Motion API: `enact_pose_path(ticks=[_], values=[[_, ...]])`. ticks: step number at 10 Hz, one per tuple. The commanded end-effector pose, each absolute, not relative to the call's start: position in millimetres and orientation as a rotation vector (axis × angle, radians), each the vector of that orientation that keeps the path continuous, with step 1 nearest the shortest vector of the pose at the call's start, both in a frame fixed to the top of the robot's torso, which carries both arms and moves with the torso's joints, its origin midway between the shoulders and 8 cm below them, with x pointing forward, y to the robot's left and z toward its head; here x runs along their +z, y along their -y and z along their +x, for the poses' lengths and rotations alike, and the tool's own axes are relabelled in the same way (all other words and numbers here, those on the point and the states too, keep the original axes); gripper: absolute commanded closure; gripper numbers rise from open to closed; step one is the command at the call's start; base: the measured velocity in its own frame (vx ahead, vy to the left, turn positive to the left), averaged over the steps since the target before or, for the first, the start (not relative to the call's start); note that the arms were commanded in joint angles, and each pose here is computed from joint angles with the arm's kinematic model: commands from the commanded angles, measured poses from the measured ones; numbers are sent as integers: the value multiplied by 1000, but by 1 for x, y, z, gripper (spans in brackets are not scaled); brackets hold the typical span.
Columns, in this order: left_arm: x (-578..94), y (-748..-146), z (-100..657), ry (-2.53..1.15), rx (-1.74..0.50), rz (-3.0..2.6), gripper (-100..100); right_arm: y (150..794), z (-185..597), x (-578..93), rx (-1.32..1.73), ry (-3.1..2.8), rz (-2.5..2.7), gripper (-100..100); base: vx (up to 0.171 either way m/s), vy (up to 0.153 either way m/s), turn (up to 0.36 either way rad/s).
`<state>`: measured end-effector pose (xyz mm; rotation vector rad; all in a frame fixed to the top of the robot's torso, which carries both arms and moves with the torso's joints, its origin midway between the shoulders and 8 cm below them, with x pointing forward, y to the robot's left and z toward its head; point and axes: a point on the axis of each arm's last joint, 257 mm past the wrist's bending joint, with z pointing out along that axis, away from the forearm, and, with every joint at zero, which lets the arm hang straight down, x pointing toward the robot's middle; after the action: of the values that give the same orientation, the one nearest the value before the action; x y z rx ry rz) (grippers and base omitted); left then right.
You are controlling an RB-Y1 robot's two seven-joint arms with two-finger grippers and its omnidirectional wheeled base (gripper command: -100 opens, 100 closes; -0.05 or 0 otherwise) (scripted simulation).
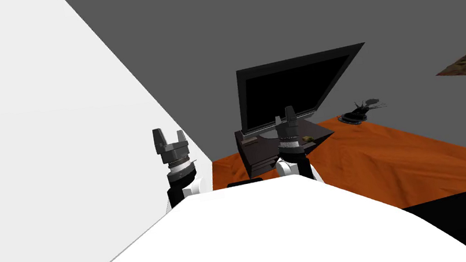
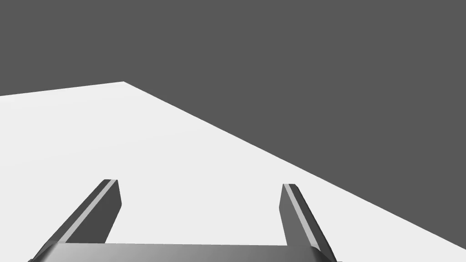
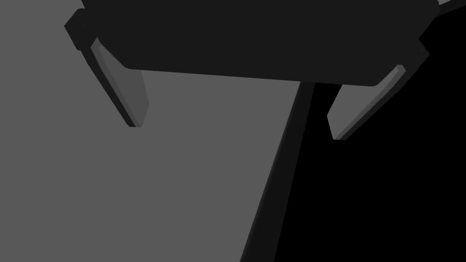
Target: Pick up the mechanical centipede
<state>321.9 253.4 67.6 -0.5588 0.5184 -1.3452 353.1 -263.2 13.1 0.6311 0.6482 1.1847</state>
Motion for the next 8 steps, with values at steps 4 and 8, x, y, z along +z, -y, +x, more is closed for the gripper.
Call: enact_pose_path(ticks=[4, 8], values=[[68, -253, 322, -518, -1345, -559, 0, 260, 353, -4, 1092, -790, 527, -100, -62, 0, 87], [68, -253, 322, -518, -1345, -559, 0, 276, 353, -47, 904, -967, 453, -100, -91, 10, 234]])
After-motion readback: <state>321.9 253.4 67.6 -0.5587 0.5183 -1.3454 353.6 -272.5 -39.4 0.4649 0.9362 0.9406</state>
